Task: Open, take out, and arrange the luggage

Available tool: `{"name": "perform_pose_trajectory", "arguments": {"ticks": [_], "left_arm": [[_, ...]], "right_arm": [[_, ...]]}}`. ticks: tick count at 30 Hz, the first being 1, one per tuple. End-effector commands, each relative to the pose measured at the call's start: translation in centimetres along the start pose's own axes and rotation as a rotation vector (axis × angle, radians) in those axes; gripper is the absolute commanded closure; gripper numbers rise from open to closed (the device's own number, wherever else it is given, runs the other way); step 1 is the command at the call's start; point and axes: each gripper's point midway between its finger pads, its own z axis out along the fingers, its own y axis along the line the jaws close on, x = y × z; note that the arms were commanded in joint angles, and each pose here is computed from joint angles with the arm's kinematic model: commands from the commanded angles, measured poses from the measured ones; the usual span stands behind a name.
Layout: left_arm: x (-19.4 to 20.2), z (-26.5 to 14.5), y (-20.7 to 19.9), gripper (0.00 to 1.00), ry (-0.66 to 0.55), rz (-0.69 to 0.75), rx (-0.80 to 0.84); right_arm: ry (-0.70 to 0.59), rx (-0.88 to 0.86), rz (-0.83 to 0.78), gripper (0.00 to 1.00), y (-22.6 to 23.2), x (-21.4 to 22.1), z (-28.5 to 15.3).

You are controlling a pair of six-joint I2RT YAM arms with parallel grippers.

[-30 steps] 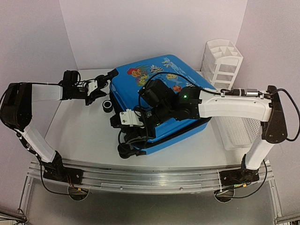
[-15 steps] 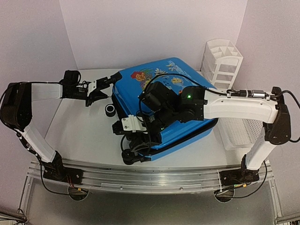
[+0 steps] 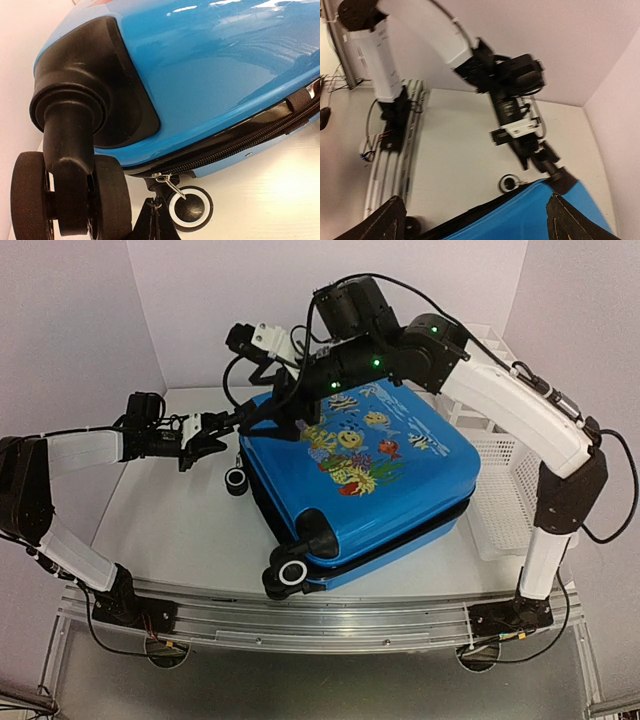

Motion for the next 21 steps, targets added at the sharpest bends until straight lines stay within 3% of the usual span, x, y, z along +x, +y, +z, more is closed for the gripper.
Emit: {"name": "perform_pose_trajectory", "arguments": {"ticks": [1,7,9,11,15,21], "left_arm": [[-0.7,-0.6,1.3,1.00,-0.004,0.028,-0.066],[-0.6,-1.7,1.3,1.00,0.003,-0.040,-0.042],[-0.3,-2.3,1.5,0.95,0.005,-0.056,-0.045],[0.2,-2.8,2.1,0.85,0.012,-0.078,-0.058],[0.4,-2.9,3.2,0.50,0.014,-0.068,-0.096],[-1.2,-3.3,5.5,0.17,-0.010,-0.025,-0.144]], "right_arm": [[0.065,0.154,-0.085,0.10,-6.0,2.3,4.8],[0.044,0.261,-0.047,0.11,-10.3,3.4,8.6],[0.025,0.290,-0.027,0.10,-11.1,3.4,9.3],[0.023,0.304,-0.010,0.10,-11.5,3.8,9.7],[0.072,0.309,0.013,0.10,-11.6,6.1,10.9],[0.119,0.303,0.057,0.10,-11.7,8.7,11.8]]}}
